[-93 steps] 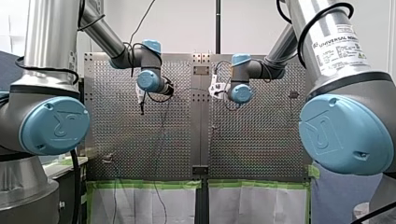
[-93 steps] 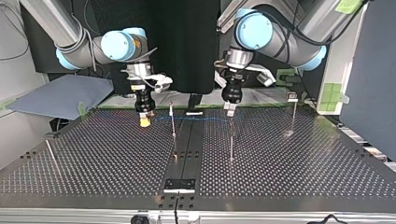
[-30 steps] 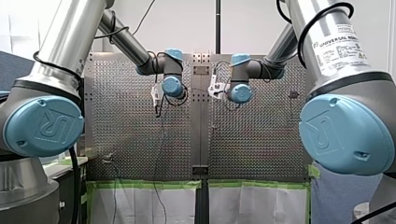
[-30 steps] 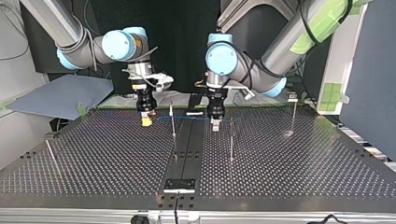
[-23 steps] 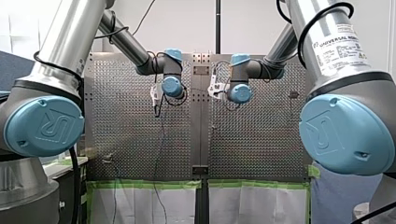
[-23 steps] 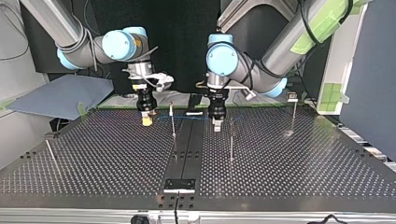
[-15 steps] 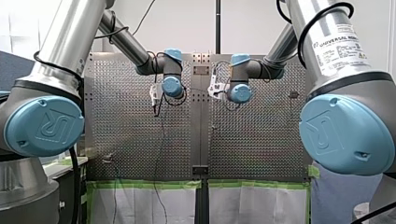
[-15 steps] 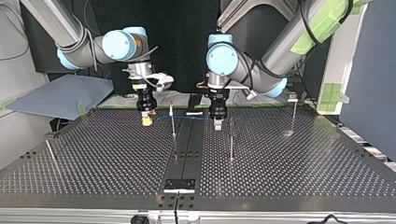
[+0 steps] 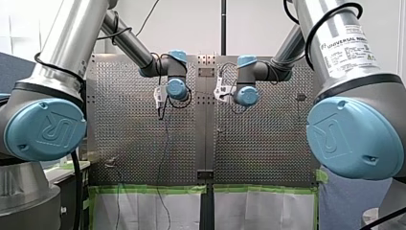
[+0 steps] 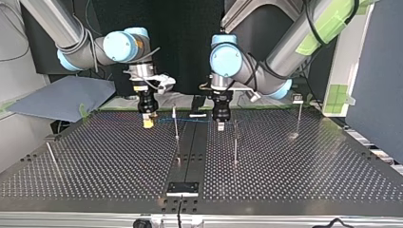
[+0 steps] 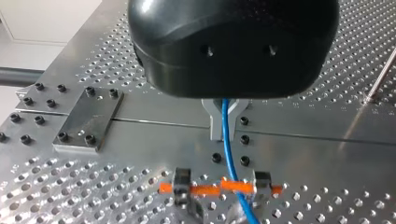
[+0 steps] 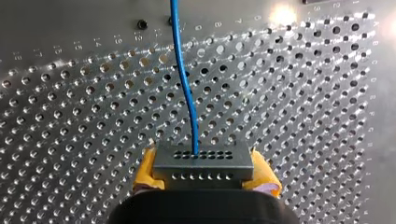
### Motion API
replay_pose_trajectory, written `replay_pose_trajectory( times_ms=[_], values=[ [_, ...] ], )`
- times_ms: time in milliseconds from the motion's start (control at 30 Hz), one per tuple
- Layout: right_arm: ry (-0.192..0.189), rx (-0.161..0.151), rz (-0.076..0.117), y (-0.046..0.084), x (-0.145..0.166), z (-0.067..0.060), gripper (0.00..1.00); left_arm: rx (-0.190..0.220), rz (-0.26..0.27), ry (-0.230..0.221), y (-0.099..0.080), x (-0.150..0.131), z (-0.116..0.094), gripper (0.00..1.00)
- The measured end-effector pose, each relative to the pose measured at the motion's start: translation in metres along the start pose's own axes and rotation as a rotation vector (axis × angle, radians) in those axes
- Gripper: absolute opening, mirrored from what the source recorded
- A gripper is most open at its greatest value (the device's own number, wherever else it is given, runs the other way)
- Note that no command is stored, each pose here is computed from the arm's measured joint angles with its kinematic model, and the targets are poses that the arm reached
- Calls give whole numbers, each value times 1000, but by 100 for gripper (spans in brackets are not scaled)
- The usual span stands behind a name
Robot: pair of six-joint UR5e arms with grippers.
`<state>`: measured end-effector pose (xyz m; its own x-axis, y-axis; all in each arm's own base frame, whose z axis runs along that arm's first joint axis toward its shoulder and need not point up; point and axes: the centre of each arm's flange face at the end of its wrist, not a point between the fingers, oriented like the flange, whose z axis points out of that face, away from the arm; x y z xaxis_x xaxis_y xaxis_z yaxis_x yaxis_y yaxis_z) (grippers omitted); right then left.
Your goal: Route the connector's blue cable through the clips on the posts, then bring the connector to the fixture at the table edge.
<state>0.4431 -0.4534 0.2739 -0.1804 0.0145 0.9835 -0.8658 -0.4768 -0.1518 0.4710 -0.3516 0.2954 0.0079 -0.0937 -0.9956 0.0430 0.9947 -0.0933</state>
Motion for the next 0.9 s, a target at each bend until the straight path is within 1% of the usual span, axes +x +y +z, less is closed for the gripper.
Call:
replay_pose_trajectory(
  times_ms=[133,300,433,633,767,900],
  values=[
    [-10,-9,-1,2,-1,-1,0,15,5,3,-7,1,-5,0],
    [-45,-23,-5,5,-8,-7,0,36,10,13,-16,7,-11,0],
    [-67,-34,-8,8,-16,-13,0,51,23,36,-24,24,-14,0],
    [-98,-60,-13,16,-28,-23,0,65,36,62,-36,53,-18,0],
    [-113,-74,-15,22,-36,-30,0,71,39,69,-40,65,-24,0],
    [-122,-86,-17,29,-46,-38,0,76,38,68,-40,74,-31,0]
  ],
)
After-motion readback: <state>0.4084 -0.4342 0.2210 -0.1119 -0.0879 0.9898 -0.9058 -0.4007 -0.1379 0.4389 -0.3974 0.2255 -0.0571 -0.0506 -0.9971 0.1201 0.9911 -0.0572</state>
